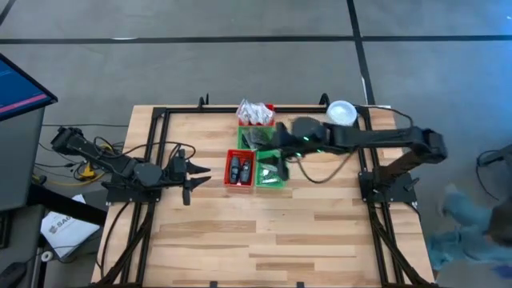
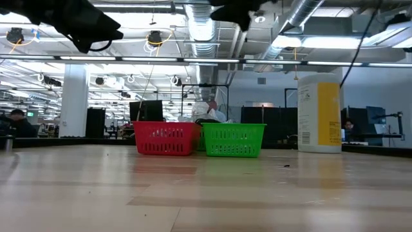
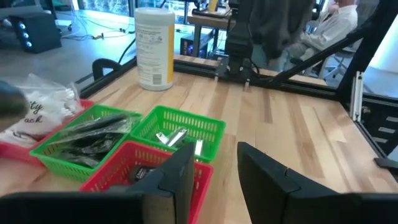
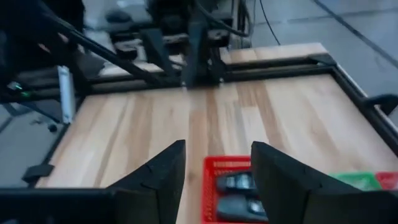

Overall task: Pick & Place Travel size toiletries
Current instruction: Return to Home Position

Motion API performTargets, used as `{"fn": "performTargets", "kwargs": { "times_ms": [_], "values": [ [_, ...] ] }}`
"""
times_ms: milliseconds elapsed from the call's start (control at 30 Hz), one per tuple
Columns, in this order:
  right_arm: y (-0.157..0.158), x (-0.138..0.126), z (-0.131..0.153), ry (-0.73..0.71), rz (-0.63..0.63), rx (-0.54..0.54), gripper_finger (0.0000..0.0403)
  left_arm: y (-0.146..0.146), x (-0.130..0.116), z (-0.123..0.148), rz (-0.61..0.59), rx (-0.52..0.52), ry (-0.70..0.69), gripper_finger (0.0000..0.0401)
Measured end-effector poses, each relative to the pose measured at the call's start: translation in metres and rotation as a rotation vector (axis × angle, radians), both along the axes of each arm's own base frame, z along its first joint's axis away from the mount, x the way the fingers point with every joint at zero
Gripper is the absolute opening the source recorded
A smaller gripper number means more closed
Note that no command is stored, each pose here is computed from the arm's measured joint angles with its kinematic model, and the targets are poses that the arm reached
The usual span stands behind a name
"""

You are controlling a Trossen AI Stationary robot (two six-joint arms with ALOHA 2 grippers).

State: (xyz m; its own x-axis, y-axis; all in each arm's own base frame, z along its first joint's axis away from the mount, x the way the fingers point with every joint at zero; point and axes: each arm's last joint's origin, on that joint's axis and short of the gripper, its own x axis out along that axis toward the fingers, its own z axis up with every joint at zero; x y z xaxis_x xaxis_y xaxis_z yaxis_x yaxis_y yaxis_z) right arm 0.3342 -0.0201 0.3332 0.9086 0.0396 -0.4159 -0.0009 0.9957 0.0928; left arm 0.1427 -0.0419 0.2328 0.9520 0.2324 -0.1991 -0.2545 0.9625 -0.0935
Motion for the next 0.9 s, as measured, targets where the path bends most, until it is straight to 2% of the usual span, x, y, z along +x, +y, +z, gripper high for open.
{"fn": "performTargets", "kwargs": {
  "times_ms": [133,267,467,900],
  "values": [
    [0.016,-0.028,-0.013,-0.108,0.036,0.012,0.0171,0.000,0.000,0.001,0.002,0.022,-0.004,0.0113],
    [0.029,-0.047,-0.025,-0.125,0.067,0.014,0.0173,0.001,0.000,0.001,0.034,0.053,-0.005,0.0113],
    [0.039,-0.067,-0.040,-0.182,-0.035,-0.038,0.0176,0.002,0.000,-0.006,0.072,0.063,-0.024,0.0113],
    [0.040,-0.095,-0.088,-0.220,-0.057,-0.004,0.0177,0.005,-0.007,-0.034,0.073,0.061,-0.008,0.0113]
  ]
}}
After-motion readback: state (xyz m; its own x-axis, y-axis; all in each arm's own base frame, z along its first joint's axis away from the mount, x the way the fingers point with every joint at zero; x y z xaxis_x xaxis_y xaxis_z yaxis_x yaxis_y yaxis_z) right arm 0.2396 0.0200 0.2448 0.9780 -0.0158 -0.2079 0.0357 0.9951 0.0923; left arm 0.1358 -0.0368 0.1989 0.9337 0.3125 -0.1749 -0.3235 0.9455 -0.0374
